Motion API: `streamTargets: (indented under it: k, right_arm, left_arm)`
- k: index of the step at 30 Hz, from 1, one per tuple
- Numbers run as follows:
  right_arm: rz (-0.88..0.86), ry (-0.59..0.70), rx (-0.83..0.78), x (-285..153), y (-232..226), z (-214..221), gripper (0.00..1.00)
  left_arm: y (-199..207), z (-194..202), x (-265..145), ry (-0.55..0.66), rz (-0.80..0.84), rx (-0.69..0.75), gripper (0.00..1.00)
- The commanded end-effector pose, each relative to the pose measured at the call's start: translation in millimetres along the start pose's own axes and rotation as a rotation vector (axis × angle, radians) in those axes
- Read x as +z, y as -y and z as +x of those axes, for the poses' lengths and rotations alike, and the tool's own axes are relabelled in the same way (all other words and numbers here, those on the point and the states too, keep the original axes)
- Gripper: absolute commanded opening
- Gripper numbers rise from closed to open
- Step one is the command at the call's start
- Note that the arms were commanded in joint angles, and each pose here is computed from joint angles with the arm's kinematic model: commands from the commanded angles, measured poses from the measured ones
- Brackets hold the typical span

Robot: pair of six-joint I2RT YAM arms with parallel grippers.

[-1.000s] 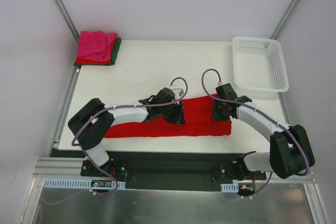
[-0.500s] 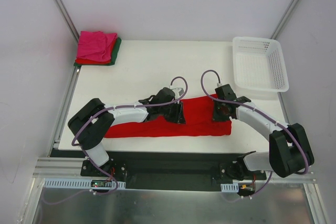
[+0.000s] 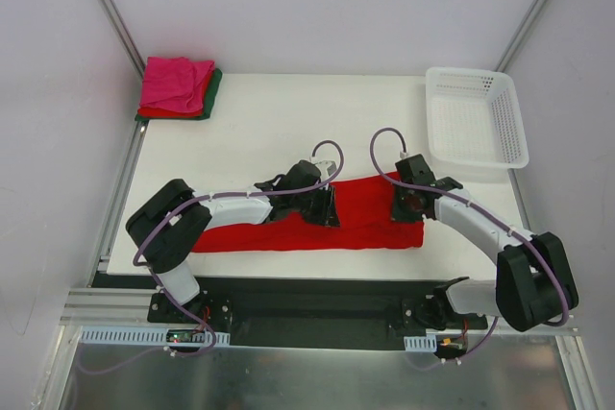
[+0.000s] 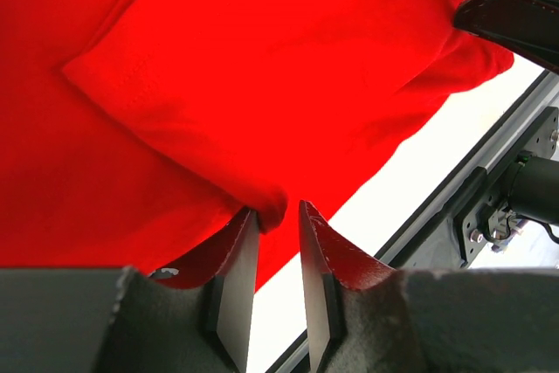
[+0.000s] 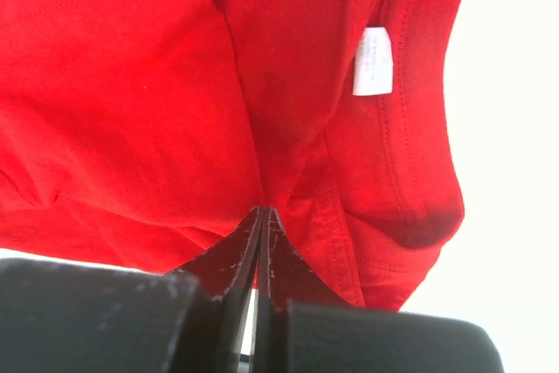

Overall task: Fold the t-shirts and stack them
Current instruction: Fold the other side of the tshirt into a rectangle

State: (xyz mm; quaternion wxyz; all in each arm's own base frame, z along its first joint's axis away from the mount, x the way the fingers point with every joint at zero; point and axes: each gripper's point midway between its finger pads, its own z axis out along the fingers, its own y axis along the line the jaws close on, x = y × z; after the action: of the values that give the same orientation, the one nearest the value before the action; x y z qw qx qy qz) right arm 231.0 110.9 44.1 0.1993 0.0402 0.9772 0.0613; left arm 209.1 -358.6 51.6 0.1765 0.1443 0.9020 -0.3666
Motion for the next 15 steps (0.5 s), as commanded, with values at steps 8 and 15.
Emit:
streamTargets:
  k: [8,15]
  right_arm:
    - [0.034,0.034,-0.003,-10.9,7.9,-2.5,0.01]
    - [0.079,0.037,-0.008,-11.4,15.8,-3.5,0.01]
  left_arm:
    - [8.7,3.0,2.5,-0.01,0.038,0.017,0.24]
    - [9.7,4.3,2.9,-0.018,0.046,0.02,0.23]
